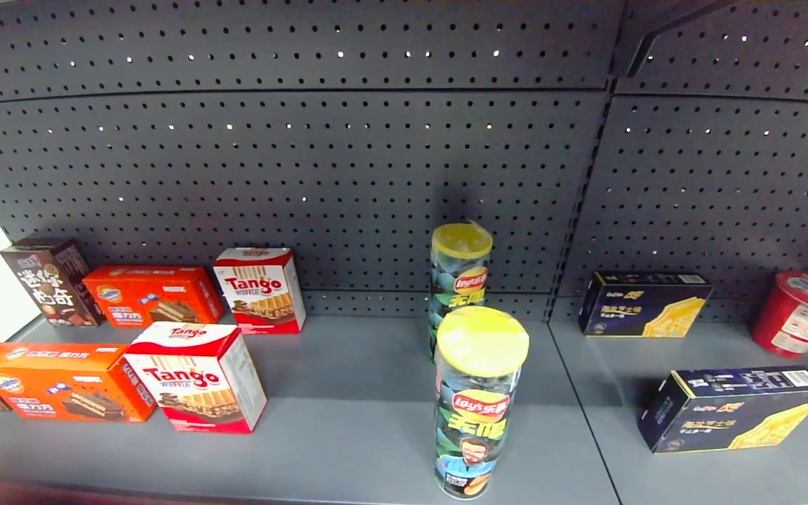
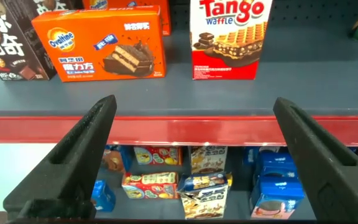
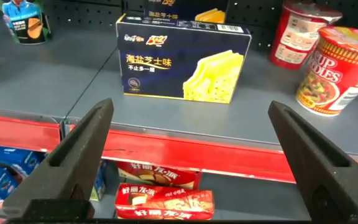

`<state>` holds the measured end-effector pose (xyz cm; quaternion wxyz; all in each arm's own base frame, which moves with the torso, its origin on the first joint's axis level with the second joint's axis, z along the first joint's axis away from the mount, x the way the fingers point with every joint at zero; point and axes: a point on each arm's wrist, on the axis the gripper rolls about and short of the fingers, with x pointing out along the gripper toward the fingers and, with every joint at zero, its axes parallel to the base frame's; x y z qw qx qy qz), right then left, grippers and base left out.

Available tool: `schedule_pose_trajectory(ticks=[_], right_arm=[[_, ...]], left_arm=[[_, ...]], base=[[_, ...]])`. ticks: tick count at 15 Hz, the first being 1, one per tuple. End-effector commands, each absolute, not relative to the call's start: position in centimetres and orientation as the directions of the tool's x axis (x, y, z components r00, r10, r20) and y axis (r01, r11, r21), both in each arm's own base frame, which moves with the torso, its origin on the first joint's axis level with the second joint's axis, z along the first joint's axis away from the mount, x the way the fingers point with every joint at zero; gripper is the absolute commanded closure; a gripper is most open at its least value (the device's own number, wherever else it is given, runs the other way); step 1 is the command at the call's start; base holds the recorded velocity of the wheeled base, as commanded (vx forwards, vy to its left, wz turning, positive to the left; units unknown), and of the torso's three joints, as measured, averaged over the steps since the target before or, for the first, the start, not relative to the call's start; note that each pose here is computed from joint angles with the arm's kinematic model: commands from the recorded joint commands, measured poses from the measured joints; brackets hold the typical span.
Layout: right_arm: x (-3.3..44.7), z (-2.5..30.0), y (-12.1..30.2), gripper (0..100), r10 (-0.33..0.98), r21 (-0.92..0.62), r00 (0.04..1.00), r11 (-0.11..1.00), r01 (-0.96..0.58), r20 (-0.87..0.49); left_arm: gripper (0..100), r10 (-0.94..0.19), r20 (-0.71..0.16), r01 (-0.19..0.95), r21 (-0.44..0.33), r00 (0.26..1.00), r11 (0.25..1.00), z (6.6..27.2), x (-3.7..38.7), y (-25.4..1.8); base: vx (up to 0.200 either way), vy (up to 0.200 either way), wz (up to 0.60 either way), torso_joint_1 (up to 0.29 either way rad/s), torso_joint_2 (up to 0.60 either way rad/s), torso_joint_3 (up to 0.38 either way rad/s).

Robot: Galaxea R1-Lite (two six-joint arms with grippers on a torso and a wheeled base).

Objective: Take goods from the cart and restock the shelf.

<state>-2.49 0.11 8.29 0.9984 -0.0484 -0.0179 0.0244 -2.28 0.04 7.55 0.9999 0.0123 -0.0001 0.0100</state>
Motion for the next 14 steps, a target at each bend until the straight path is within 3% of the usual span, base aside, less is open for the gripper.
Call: schedule_pose_trajectory(ticks=[1, 14], right_arm=[[-2.47, 8.28, 0.12, 0, 0.049, -0.098, 0.998, 0.994, -0.046, 0.032], [-2.48, 8.30, 0.12, 0, 0.049, -0.097, 0.998, 0.994, -0.046, 0.032]], left_arm=[[0, 0.020, 0.000, -0.020, 0.026, 1.000, 0.999, 7.55, -2.28, 0.04], [0, 0.021, 0.000, -0.021, 0.025, 1.000, 0.999, 7.55, -2.28, 0.05]], base=[[0.000, 0.000, 0.00, 0.000, 0.00, 0.000], [-0.015, 0.000, 0.00, 0.001, 0.00, 0.000]])
